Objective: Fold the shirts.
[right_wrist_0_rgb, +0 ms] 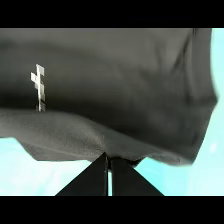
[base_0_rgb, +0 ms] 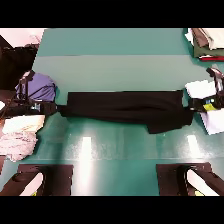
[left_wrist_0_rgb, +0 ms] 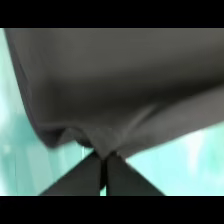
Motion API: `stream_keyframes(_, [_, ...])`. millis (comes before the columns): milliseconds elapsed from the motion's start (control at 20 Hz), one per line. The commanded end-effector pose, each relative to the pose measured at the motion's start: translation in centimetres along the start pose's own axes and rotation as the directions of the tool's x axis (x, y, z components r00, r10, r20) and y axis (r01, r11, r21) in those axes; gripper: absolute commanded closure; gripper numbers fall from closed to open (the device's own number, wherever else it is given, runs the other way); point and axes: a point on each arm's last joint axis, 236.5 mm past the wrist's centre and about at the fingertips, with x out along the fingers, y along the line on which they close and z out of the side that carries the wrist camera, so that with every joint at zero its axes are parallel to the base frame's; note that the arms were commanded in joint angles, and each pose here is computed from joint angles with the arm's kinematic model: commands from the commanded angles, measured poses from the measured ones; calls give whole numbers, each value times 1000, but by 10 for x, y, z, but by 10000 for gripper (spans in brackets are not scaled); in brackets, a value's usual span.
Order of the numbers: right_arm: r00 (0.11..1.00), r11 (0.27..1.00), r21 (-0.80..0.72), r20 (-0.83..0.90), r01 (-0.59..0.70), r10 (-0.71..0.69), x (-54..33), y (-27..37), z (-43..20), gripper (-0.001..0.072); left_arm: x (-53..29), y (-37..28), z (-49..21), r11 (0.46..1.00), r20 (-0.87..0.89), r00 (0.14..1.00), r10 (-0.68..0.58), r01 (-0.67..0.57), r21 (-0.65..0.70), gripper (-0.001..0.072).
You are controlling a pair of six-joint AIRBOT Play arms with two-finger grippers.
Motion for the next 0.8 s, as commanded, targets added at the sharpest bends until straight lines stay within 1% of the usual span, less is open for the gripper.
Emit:
stream_keyframes(0, [1000, 1000, -7, 12, -4, 4, 14, 0, 40, 690, 7, 13, 30, 999, 111, 993, 36, -32, -45, 682])
stream_keyframes(300, [1000, 1000, 4, -10, -4, 4, 39, -9, 79, 689, 51, 42, 59, 993, 80, 995, 60, -51, -110, 682])
stream_keyframes(400, [1000, 1000, 11, 8, -13, 13, 48, -10, 94, 688, 69, 49, 66, 990, 51, 997, 54, -47, -133, 681])
stream_keyframes(500, [997, 998, 34, 61, -55, 53, 57, -4, 114, 685, 83, 58, 70, 986, 32, 998, 56, -50, -159, 680])
stream_keyframes(550, [992, 994, 52, 91, -95, 90, 62, 3, 126, 660, 90, 63, 73, 982, 33, 997, 64, -57, -182, 640])
stream_keyframes(600, [985, 988, 72, 115, -137, 128, 67, 10, 136, 498, 93, 67, 78, 977, 46, 996, 73, -62, -206, 358])
stream_keyframes(650, [977, 979, 92, 128, -183, 170, 71, 18, 145, 266, 94, 69, 83, 967, 61, 995, 80, -63, -247, 114])
stream_keyframes(700, [972, 972, 104, 126, -213, 199, 74, 23, 150, 149, 92, 68, 87, 963, 69, 994, 79, -59, -262, 94])
stream_keyframes(750, [972, 969, 108, 106, -222, 211, 74, 22, 151, 123, 88, 64, 91, 966, 68, 995, 70, -51, -253, 94])
